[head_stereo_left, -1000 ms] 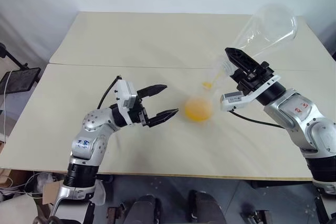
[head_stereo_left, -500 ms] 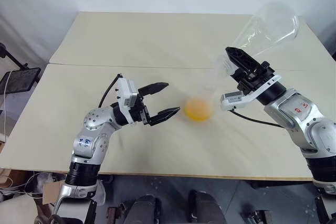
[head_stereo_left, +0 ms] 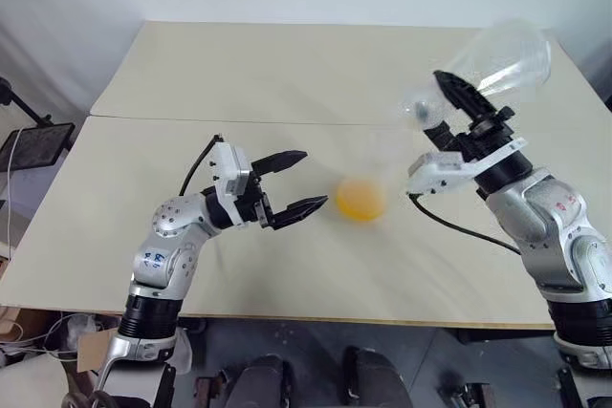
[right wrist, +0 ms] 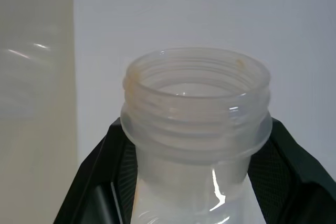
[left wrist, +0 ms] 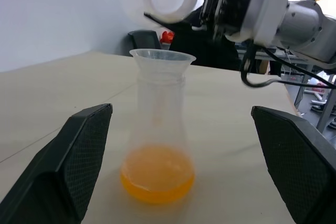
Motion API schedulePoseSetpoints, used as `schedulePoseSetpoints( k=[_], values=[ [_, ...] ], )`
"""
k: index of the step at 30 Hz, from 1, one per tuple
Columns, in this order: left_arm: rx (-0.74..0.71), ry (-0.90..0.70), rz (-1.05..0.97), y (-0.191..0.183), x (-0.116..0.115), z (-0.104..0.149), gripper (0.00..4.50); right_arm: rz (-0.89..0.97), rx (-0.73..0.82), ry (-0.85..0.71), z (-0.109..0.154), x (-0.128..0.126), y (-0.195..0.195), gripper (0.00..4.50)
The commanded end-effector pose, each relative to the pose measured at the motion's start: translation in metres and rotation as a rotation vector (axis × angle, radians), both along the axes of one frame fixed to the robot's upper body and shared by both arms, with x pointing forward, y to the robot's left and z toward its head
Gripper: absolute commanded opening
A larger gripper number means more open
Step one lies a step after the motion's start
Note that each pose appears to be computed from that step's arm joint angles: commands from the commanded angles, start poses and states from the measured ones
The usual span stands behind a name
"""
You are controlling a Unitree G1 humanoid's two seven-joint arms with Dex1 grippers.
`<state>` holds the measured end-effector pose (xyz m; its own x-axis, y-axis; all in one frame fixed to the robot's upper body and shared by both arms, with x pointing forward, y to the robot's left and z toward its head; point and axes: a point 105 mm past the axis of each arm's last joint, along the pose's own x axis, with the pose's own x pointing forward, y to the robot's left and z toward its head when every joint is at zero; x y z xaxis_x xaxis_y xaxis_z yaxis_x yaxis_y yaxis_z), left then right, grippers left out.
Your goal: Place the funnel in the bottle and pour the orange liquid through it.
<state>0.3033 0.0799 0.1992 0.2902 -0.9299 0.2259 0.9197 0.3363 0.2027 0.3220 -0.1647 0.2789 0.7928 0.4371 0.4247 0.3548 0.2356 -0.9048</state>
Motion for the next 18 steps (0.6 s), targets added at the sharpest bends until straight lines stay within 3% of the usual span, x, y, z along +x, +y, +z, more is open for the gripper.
schedulePoseSetpoints(
  k=[1, 5, 10, 18],
  values=[
    [0.002, -0.042, -0.003, 0.002, -0.002, 0.008, 4.50, -0.015, 0.454, 0.143, 0.011, 0.004, -0.040, 2.43],
    [0.005, -0.044, -0.002, 0.002, 0.000, 0.009, 4.50, -0.040, 0.800, 0.223, 0.005, 0.014, -0.081, 2.43],
    [0.004, -0.049, 0.002, 0.002, 0.001, 0.010, 4.50, -0.117, 1.085, 0.268, -0.016, 0.025, -0.138, 2.43],
    [0.000, -0.052, 0.008, 0.002, 0.002, 0.010, 4.50, -0.101, 1.286, 0.269, -0.033, 0.033, -0.174, 2.43]
  ],
)
